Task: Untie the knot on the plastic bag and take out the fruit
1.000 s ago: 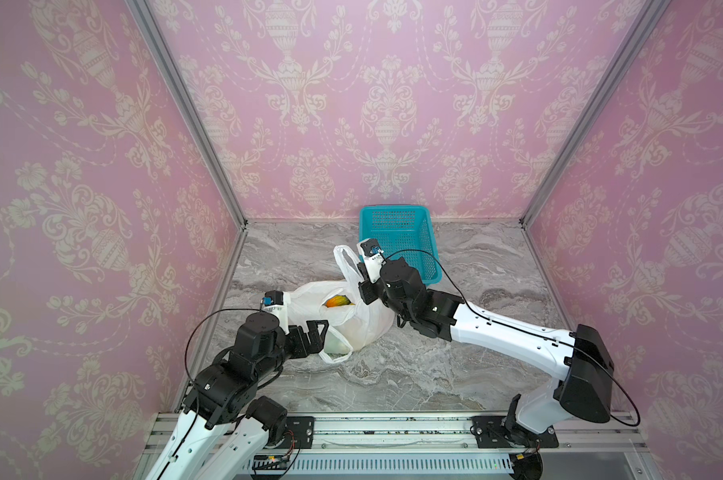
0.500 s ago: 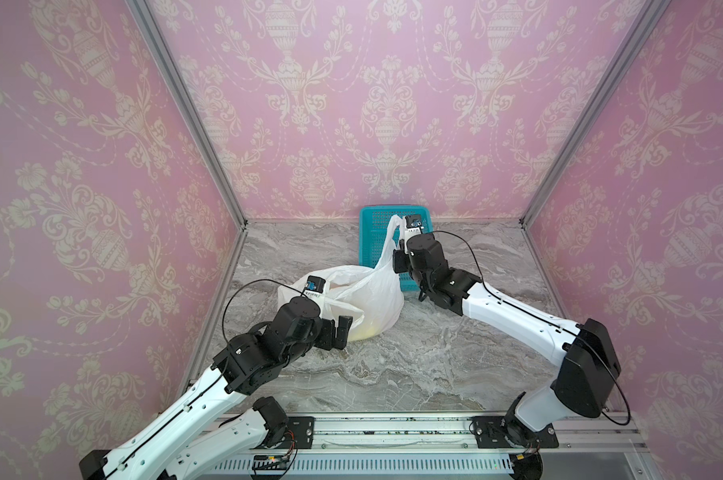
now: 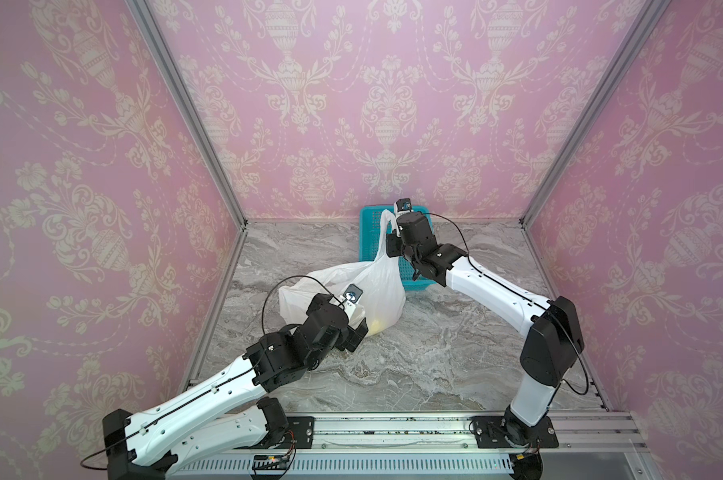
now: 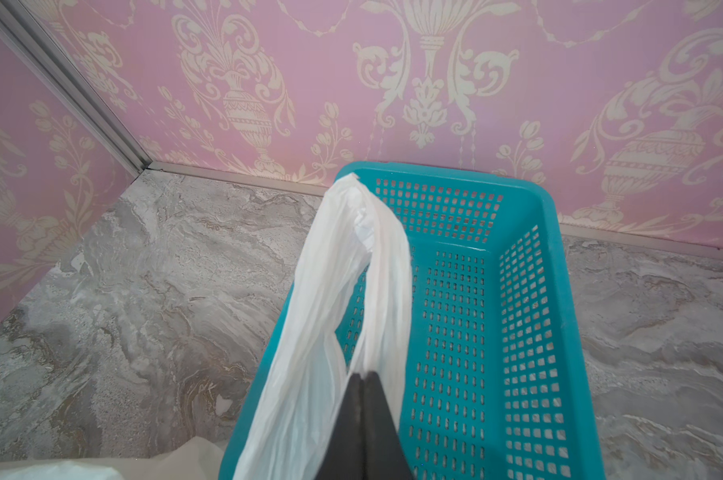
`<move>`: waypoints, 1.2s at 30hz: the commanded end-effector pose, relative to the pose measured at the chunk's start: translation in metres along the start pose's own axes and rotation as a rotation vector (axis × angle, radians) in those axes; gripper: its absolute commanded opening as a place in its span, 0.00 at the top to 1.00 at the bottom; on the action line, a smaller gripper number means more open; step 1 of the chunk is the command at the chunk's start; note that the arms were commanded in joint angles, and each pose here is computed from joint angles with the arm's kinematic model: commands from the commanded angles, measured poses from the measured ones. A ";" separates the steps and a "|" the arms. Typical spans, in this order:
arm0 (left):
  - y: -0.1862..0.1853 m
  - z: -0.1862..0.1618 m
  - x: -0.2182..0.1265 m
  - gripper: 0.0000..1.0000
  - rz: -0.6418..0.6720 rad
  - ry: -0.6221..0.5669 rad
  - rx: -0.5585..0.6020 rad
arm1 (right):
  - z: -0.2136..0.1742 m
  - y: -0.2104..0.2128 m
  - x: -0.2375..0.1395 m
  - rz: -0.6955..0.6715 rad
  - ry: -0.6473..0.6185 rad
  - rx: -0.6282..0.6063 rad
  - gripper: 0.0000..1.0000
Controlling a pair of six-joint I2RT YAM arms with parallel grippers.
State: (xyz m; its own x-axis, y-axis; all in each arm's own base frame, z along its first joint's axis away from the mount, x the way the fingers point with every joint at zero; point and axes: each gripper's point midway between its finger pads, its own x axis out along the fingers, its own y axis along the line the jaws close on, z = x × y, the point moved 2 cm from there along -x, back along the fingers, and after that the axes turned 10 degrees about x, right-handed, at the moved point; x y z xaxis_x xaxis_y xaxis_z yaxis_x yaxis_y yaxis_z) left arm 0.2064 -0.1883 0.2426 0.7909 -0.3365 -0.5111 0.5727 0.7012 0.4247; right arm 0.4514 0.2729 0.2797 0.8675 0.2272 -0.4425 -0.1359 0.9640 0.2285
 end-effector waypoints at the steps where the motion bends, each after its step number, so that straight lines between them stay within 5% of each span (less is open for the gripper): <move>1: 0.014 0.017 -0.008 0.01 0.148 -0.092 0.091 | 0.004 0.002 0.005 0.011 0.024 0.012 1.00; 12: 0.040 -0.007 0.001 0.04 0.411 -0.026 0.070 | -0.002 -0.001 -0.013 0.068 0.017 0.059 1.00; 17: 0.065 -0.006 0.002 0.82 0.382 -0.012 -0.117 | -0.007 -0.005 -0.028 0.112 -0.010 0.109 1.00; 20: 0.089 -0.004 -0.007 0.92 0.395 -0.040 -0.238 | -0.006 -0.002 -0.036 0.145 -0.021 0.134 1.00; 22: 0.096 0.003 -0.016 0.82 0.388 -0.084 -0.275 | -0.003 0.000 -0.041 0.163 -0.027 0.141 1.00; 25: 0.084 0.012 -0.020 0.12 0.274 -0.123 -0.246 | 0.002 0.001 -0.046 0.169 -0.039 0.141 1.00; 26: 0.077 0.013 -0.019 0.05 0.227 -0.132 -0.227 | 0.002 0.001 -0.046 0.167 -0.040 0.139 1.00; 32: 0.010 0.021 -0.027 0.01 -0.038 -0.293 0.004 | 0.007 0.006 -0.028 0.136 -0.007 0.090 1.00; 36: -0.010 0.023 -0.032 0.01 -0.001 -0.367 0.146 | 0.011 0.005 -0.005 0.102 0.033 0.058 1.00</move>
State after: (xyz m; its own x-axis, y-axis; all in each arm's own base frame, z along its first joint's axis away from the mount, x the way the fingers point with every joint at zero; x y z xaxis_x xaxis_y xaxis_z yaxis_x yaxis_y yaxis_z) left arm 0.1853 -0.1898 0.2703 0.8056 -0.5273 -0.2700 0.5906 0.6793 0.4356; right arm 0.4398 0.2782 0.2943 0.8408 0.3530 -0.4104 -0.2041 0.9089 0.3635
